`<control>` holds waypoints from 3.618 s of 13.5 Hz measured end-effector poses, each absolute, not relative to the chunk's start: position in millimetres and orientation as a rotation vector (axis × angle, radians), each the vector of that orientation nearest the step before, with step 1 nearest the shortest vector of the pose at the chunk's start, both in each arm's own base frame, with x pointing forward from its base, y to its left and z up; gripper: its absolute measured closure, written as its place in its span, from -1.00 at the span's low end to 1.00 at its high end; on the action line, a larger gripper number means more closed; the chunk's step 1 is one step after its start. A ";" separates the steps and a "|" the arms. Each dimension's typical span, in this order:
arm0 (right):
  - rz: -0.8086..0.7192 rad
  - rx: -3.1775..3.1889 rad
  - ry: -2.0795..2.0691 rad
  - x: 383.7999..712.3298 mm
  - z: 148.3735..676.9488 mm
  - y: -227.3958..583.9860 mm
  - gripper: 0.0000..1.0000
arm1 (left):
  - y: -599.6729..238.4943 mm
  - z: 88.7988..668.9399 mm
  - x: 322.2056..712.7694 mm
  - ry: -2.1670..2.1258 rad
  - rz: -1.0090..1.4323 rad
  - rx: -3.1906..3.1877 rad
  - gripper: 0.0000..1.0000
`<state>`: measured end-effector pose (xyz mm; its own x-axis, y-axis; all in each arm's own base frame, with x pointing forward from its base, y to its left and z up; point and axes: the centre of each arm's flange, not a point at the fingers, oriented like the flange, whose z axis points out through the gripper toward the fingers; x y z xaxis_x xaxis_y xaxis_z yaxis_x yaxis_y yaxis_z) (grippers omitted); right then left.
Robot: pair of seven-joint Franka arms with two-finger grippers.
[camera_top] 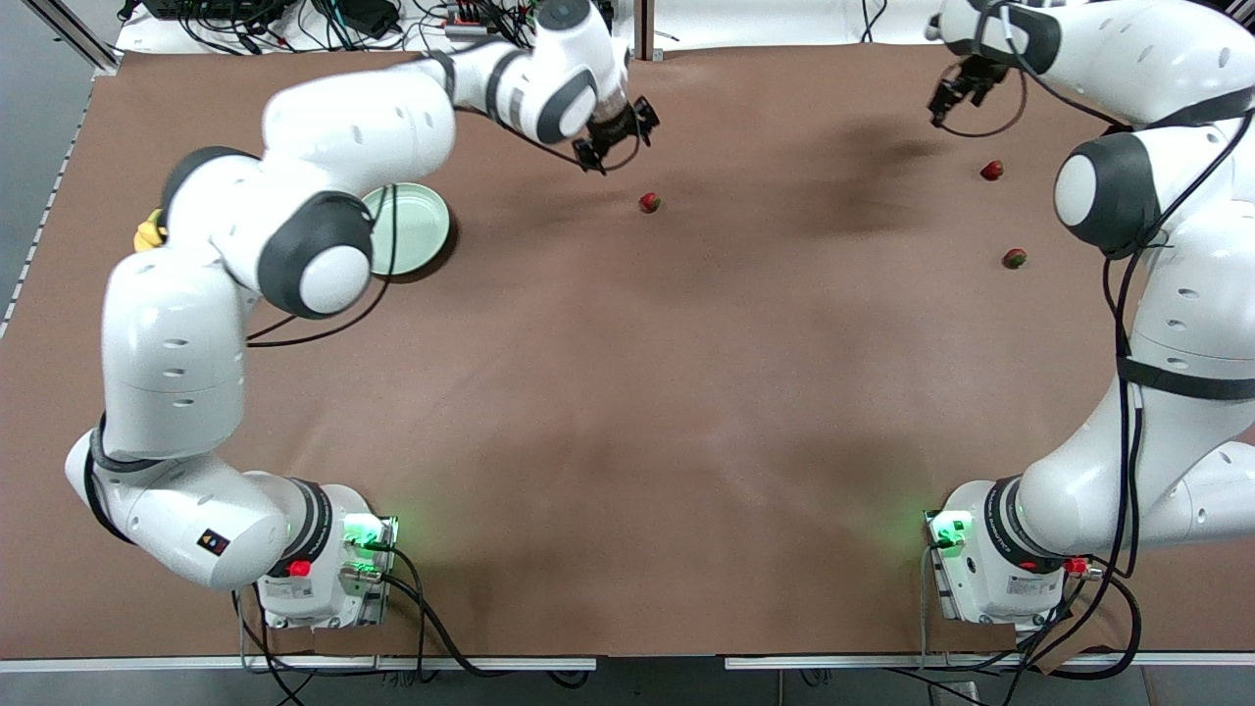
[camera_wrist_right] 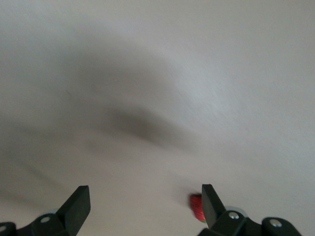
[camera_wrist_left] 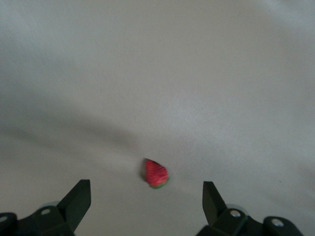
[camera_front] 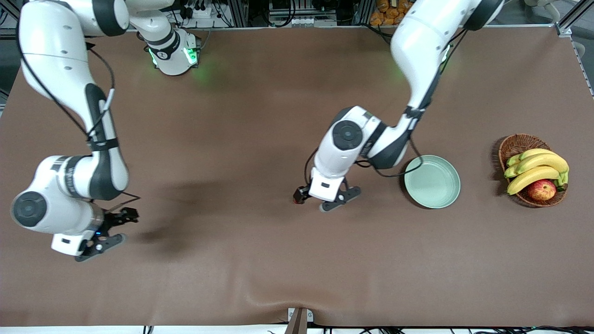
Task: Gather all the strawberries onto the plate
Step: 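Grasp the mid-table strawberry with the left gripper while the right gripper grasps another, then carry the strawberry over the green plate with the left gripper, then release the strawberry onto the plate while the right gripper carries another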
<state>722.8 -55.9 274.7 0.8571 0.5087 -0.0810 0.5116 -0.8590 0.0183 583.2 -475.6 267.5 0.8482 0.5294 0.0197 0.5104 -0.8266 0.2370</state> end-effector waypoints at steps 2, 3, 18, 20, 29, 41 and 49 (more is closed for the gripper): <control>-0.157 2.969 0.935 716.9 257.7 -82.4 -1.00 | -489.6 248.3 573.1 0.854 0.123 2.791 -1.00; -0.177 2.952 1.006 714.5 249.2 -88.9 -1.00 | -493.5 240.3 571.0 0.873 0.126 2.776 -0.99; -0.239 2.680 1.468 695.3 185.6 -130.8 -1.00 | -504.0 176.9 574.3 0.893 0.223 2.751 0.40; -0.231 2.666 1.488 695.7 179.7 -130.2 -1.00 | -498.8 189.2 581.8 0.910 0.224 2.759 0.40; -0.226 2.656 1.505 695.8 177.2 -134.5 0.35 | -307.7 331.2 603.7 0.559 0.035 3.100 0.40; 0.181 2.558 1.922 702.6 223.1 226.6 0.35 | -92.9 231.4 589.5 0.213 -0.261 3.179 -0.30; 0.336 2.405 2.121 579.9 213.5 480.8 0.35 | -178.1 308.6 597.9 0.406 -0.173 3.072 -1.00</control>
